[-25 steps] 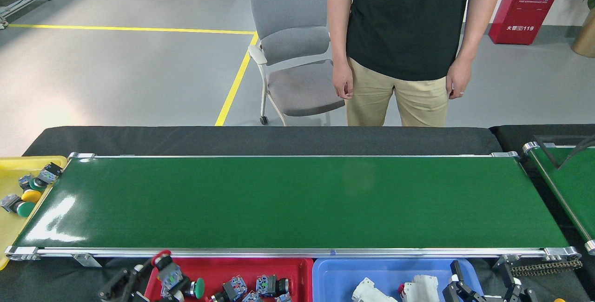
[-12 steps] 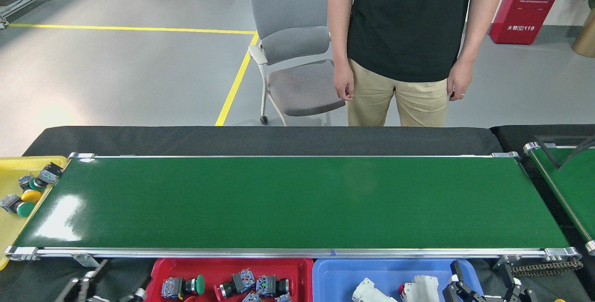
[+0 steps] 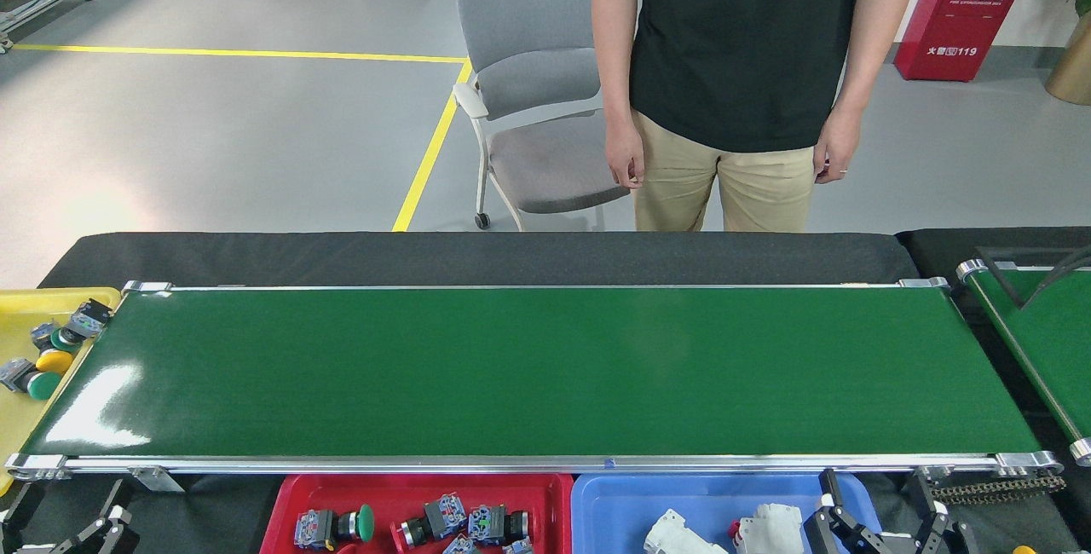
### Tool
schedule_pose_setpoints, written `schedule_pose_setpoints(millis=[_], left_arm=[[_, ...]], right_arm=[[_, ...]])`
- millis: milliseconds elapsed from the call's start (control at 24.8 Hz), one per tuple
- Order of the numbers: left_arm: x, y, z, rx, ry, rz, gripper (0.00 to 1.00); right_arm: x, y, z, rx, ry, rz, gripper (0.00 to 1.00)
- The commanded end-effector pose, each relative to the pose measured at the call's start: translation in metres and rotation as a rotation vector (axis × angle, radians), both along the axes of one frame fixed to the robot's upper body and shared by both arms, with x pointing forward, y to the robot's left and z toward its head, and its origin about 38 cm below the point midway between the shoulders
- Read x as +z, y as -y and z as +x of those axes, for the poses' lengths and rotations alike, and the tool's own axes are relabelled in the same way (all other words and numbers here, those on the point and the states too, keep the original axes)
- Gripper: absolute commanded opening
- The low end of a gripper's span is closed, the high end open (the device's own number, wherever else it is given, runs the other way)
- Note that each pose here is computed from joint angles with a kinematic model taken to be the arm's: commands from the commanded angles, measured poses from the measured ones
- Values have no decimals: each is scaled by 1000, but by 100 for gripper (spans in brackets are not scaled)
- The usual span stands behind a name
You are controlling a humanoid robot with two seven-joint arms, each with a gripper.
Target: Pick switch part from conveyor to tray
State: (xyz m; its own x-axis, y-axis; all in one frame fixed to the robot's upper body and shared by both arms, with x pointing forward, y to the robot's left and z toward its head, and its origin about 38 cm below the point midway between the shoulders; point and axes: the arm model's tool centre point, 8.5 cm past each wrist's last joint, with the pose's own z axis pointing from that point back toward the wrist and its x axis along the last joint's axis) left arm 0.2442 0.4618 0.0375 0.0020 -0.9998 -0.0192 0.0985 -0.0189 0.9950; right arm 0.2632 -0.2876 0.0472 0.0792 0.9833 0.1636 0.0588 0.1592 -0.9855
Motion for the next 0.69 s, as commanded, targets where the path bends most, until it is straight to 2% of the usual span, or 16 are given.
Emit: schedule_pose_setpoints(millis=[0, 161, 645], left_arm=[[6, 1, 2, -32, 15, 12, 100], [5, 5, 3, -58, 13, 7, 100], [4, 5, 2, -57, 11, 5, 100]], right_arm=[[6, -2, 3, 5, 18, 6, 100], [4, -8, 2, -3, 19, 28, 100], [3, -9, 0, 9, 17, 30, 100]])
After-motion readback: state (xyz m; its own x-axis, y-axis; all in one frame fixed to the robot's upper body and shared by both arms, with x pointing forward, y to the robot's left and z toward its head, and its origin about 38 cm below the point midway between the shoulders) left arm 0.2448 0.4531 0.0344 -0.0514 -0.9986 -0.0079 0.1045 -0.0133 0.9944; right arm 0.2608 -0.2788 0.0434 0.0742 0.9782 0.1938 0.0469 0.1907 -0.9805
